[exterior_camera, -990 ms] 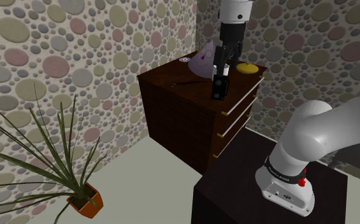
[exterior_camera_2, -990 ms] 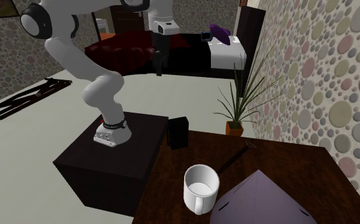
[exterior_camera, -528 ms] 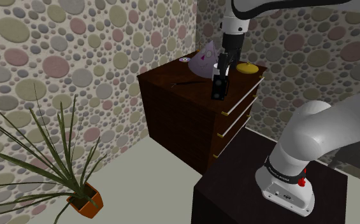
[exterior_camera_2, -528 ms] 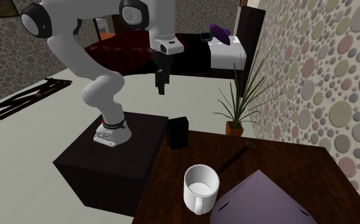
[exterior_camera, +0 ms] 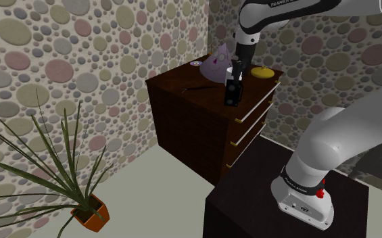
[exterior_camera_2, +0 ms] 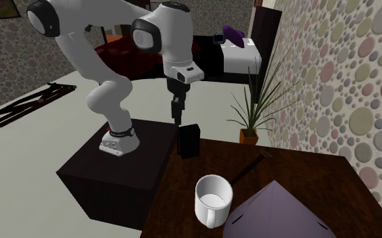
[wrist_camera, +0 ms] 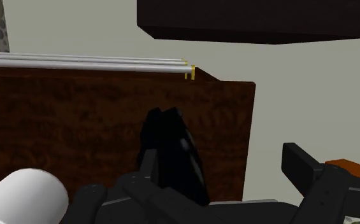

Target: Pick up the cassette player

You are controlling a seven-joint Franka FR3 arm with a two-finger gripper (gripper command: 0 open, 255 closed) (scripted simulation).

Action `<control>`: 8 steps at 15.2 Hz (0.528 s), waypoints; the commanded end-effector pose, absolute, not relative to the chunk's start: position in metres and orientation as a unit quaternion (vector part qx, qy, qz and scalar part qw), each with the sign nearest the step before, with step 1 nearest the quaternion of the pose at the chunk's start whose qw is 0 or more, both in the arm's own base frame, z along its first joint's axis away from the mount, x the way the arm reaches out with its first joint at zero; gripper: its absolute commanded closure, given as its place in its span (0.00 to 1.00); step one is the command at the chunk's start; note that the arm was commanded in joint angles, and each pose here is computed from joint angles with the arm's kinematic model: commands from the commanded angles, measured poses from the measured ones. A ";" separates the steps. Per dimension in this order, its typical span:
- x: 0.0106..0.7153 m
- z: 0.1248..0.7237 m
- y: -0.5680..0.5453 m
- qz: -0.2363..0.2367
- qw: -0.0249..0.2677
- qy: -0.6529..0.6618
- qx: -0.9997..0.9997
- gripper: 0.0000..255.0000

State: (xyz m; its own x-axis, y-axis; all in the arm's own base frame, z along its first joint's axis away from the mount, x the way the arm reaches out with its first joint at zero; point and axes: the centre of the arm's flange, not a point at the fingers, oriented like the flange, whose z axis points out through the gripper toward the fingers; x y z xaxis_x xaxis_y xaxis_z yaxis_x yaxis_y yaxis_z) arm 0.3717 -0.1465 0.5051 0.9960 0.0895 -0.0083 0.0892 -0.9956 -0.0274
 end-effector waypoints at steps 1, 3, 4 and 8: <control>0.382 0.492 -0.168 0.002 0.011 -0.052 -0.999 0.00; 0.390 0.484 -0.182 0.000 0.010 -0.057 -0.998 0.00; 0.390 0.479 -0.182 0.000 0.010 -0.057 -0.998 0.00; 0.390 0.458 -0.182 0.000 0.010 -0.057 -0.998 0.00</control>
State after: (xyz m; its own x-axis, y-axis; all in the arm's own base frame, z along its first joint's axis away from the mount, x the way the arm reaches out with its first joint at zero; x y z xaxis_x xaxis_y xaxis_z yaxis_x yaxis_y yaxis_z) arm 0.3900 -0.1812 0.4635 0.9936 0.1133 0.0014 0.1133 -0.9933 -0.0210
